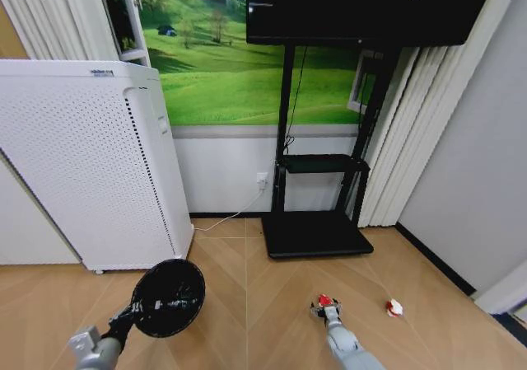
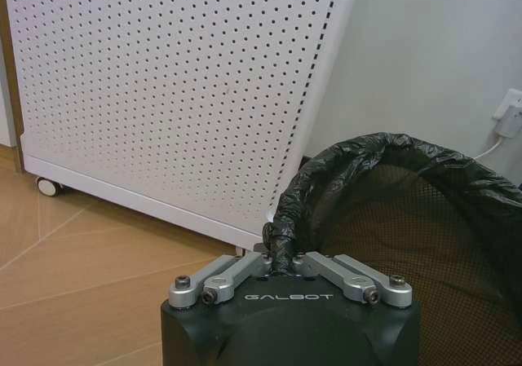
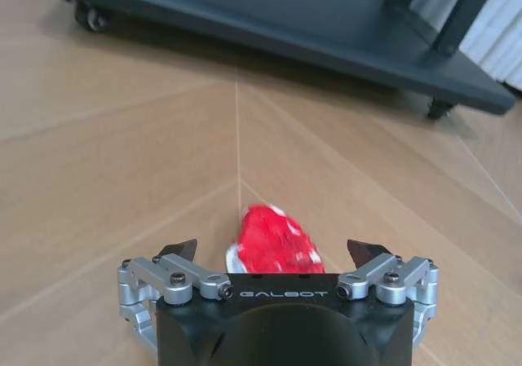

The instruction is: Pick up the trash bin and place the garbage on the floor into it.

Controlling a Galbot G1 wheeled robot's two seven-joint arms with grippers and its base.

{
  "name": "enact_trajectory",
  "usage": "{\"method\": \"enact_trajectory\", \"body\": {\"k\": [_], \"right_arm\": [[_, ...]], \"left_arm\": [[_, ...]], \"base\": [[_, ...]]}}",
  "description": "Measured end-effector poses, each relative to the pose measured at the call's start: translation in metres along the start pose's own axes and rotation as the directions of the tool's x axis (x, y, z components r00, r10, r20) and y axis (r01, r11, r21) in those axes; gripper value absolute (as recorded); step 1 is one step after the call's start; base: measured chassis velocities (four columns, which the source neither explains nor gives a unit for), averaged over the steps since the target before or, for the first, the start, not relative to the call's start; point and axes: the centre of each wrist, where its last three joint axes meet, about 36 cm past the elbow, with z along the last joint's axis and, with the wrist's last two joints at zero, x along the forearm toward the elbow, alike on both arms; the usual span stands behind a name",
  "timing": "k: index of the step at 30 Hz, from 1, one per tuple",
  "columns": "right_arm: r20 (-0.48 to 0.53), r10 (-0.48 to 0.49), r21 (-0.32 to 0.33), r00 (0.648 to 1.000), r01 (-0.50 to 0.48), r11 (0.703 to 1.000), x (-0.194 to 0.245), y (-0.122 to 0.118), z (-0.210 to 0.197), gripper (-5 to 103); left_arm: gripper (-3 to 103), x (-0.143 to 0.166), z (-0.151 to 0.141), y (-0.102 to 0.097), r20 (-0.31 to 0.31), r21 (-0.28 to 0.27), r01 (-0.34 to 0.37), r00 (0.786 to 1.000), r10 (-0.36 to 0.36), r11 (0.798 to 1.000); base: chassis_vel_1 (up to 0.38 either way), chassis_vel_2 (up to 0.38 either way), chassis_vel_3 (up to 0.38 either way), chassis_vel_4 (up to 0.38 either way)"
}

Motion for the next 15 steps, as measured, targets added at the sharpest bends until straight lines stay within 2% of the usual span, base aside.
{"method": "enact_trajectory", "body": {"k": [4,6,12,15], "right_arm": [[-0.028,0.003,-0.002,1.000,-0.003,1.000,-0.0007,-0.0022,0.0057,100],[-0.065,0.002,-0.026,0.998,-0.004,1.000,-0.0020,0.0017,0.0091,100],[-0.084,-0.002,-0.045,0.996,-0.001,0.999,-0.0029,0.0036,0.0099,101],[-0.085,-0.009,-0.064,0.996,0.004,0.998,-0.0028,0.0043,0.0092,87]], "left_arm": [[4,-0.0005,-0.0005,-0.0005,0.001,0.001,-0.002,1.000,0.002,1.000],[4,-0.0002,-0.0003,-0.0007,0.001,0.001,-0.003,1.000,0.003,1.000],[4,0.0020,0.0009,-0.0009,-0.003,0.002,-0.002,1.000,0.002,1.000],[4,0.0021,0.0011,0.0000,-0.003,0.002,0.000,1.000,0.000,1.000]], "base": [[0.000,0.000,0.000,0.000],[0.000,0.000,0.000,0.000],[0.000,0.000,0.000,0.000],[0.000,0.000,0.000,0.000]]}}
